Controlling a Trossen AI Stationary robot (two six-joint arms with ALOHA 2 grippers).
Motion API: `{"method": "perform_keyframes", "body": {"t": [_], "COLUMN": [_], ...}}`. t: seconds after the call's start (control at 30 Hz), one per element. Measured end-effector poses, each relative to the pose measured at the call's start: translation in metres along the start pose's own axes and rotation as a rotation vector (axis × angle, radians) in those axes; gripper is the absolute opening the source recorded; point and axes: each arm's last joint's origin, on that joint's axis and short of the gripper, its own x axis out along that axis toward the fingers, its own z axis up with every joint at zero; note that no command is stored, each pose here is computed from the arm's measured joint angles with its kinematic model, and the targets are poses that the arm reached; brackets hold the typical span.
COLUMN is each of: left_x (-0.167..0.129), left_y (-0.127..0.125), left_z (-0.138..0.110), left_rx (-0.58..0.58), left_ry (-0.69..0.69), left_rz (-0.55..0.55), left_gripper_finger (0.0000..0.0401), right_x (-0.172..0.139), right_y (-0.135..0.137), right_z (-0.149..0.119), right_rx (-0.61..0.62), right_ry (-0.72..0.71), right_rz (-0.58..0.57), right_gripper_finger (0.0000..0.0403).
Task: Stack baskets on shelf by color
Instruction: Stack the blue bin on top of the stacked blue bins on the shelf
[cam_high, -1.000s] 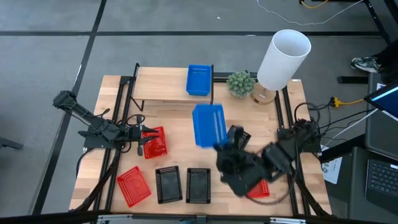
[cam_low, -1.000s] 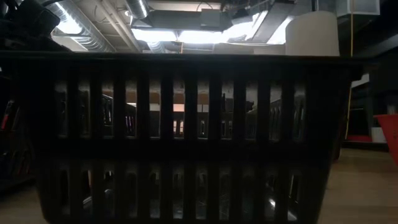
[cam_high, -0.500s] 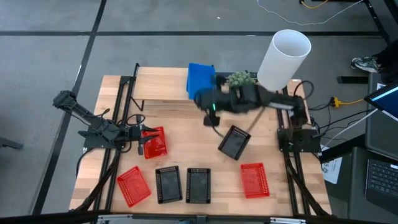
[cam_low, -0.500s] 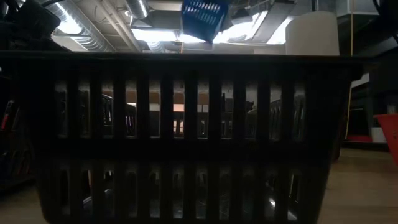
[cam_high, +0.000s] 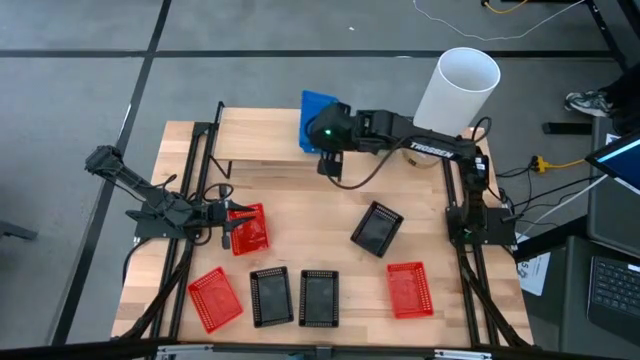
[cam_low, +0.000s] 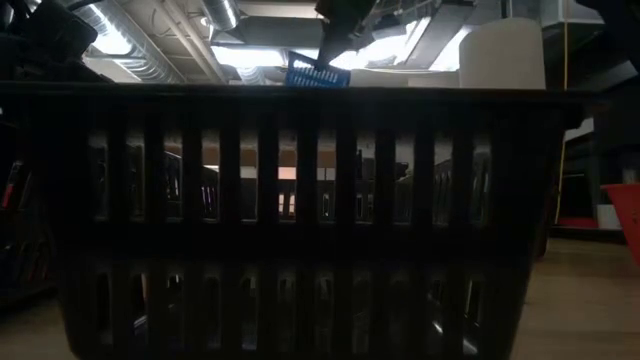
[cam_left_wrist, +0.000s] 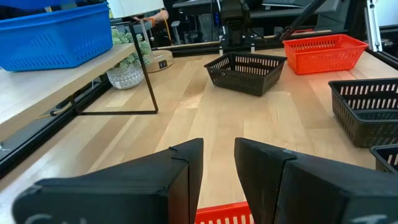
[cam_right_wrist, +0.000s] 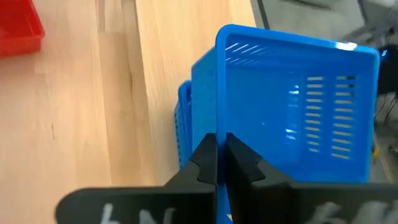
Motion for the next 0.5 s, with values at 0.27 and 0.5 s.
{"method": "perform_keyframes", "body": {"t": [0.27, 0.5], "left_x": [0.000, 0.000], "left_y": [0.000, 0.000], "left_z": [0.000, 0.000], "left_rx": [0.000, 0.000], "left_ry": [0.000, 0.000], "left_rz": [0.003, 0.003], "left_gripper_finger": [0.0085, 0.0085], "right_x": [0.002, 0.010], "right_y": [-0.002, -0.011], "right_z": [-0.003, -0.010], "right_rx": [-0.003, 0.055], "right_ry": [0.018, 0.054], "right_rz": [-0.016, -0.024], "right_gripper_finger": [0.0004, 0.0004]}}
